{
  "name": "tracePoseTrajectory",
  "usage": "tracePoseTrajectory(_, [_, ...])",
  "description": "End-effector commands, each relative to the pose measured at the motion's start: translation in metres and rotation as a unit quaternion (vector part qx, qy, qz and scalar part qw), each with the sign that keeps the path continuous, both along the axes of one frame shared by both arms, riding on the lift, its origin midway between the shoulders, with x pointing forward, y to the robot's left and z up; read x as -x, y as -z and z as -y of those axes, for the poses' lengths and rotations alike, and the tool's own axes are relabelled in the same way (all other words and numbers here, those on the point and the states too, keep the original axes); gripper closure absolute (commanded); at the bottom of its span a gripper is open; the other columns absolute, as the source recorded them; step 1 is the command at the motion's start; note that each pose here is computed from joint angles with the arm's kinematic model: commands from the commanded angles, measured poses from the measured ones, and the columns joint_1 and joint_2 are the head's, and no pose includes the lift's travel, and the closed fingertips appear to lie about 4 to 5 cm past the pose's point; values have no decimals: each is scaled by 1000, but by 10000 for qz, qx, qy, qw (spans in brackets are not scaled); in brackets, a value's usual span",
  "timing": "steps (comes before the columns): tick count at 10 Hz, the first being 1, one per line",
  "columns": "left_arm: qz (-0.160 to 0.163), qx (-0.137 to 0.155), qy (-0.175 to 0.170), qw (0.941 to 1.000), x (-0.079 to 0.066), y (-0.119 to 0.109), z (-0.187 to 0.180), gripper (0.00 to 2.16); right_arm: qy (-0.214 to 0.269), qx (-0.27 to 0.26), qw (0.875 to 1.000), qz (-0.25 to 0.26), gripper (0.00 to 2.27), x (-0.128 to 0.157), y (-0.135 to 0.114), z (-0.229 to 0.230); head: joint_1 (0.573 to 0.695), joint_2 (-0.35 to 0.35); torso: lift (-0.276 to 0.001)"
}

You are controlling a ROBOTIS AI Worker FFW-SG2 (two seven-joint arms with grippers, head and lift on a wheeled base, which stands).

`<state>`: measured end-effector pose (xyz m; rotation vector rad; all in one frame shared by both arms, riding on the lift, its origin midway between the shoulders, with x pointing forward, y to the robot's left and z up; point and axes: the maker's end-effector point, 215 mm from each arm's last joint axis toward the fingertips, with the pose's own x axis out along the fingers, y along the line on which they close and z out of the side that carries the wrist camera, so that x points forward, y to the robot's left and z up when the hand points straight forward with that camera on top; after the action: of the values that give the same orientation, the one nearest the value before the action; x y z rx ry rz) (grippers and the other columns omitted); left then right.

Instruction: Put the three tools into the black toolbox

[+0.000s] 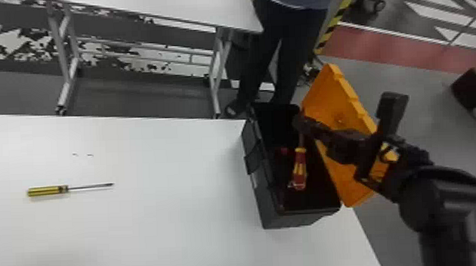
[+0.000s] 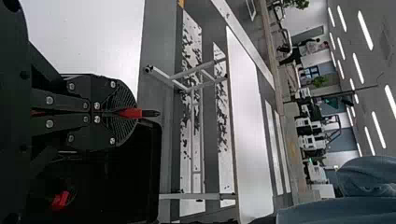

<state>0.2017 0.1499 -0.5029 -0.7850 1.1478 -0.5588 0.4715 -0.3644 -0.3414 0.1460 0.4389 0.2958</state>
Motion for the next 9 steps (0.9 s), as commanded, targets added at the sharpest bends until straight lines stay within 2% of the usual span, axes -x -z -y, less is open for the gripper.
tracePoseTrajectory(1, [25, 64, -74, 9999, 0, -4, -6, 63, -55, 134, 9999, -32, 2246, 0, 10, 5, 695, -350, -51])
tracePoseTrajectory(3, [61, 87, -134, 9999, -2, -6, -11, 63, -199, 153, 9996, -131, 2206, 6, 21, 3, 695, -350, -51])
tracePoseTrajectory(4, [59, 80, -135, 9999, -2, -6, -11, 63, -196, 70, 9995, -250, 819, 10, 27, 1, 695, -348, -51])
tracePoseTrajectory(5, [58, 41, -153, 9999, -2, -5, -13, 63, -253, -266, 9973, -644, -2, 26, 37, -7, 695, -348, -51])
tracePoseTrajectory(6, [50, -20, -178, 9998, -3, -3, -15, 63, -397, -517, 9921, -1072, 2, 50, 43, -30, 695, -344, -51])
tracePoseTrajectory(7, [44, -156, -185, 9997, -6, 0, -17, 63, -474, -787, 9907, -999, 56, 62, 37, -57, 695, -329, -51])
tracePoseTrajectory(9, [192, -298, -230, 9991, -17, 1, -22, 63, -662, -993, 9884, -936, 76, 92, 31, -128, 695, -241, -51])
